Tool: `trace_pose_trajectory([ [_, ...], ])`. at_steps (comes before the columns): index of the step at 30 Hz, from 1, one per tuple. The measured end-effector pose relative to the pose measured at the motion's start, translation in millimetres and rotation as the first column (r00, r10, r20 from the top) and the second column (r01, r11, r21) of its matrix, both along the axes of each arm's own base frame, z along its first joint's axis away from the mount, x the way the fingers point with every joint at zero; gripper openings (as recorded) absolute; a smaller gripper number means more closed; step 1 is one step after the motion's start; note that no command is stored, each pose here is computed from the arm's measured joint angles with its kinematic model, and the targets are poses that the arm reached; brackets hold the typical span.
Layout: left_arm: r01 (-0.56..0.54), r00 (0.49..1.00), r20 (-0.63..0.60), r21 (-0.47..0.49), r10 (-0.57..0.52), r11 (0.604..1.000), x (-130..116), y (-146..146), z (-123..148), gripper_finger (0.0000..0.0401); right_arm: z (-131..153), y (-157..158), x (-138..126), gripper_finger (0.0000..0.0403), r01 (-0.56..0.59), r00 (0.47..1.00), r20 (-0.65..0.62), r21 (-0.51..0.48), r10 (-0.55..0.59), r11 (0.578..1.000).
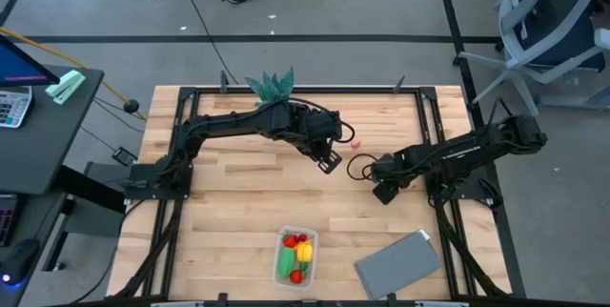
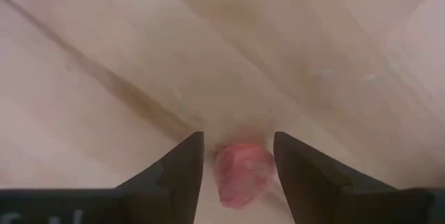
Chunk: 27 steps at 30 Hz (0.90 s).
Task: Pick and placing Produce into tupperware
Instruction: Put the bottom pink peach into the transparent bin
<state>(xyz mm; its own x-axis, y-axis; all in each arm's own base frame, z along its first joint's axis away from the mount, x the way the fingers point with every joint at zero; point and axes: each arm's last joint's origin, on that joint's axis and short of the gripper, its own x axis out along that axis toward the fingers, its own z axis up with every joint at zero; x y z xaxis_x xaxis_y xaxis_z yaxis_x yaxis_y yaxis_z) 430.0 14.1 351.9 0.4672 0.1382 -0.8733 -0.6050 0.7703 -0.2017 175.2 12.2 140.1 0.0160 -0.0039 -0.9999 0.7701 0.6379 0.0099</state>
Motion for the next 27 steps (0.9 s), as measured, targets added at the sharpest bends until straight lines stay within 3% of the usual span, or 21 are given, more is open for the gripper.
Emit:
trace_pose_trajectory([
  [16,-0.009,1.000,0.001,-0.005,0.009,1.000,0,0,0,0.0024,0,18,-3,0.0179,-0.053,0.998,-0.016,0.034,0.054,0.998],
  [24,-0.007,1.000,0.002,-0.005,0.007,1.000,0,-1,0,0.0015,0,19,-2,0.0113,-0.068,0.998,0.000,0.004,0.068,0.998],
  [27,-0.003,1.000,0.001,-0.004,0.003,1.000,0,-2,0,0.0012,0,19,-1,0.0086,-0.125,0.992,0.017,-0.024,0.126,0.992],
])
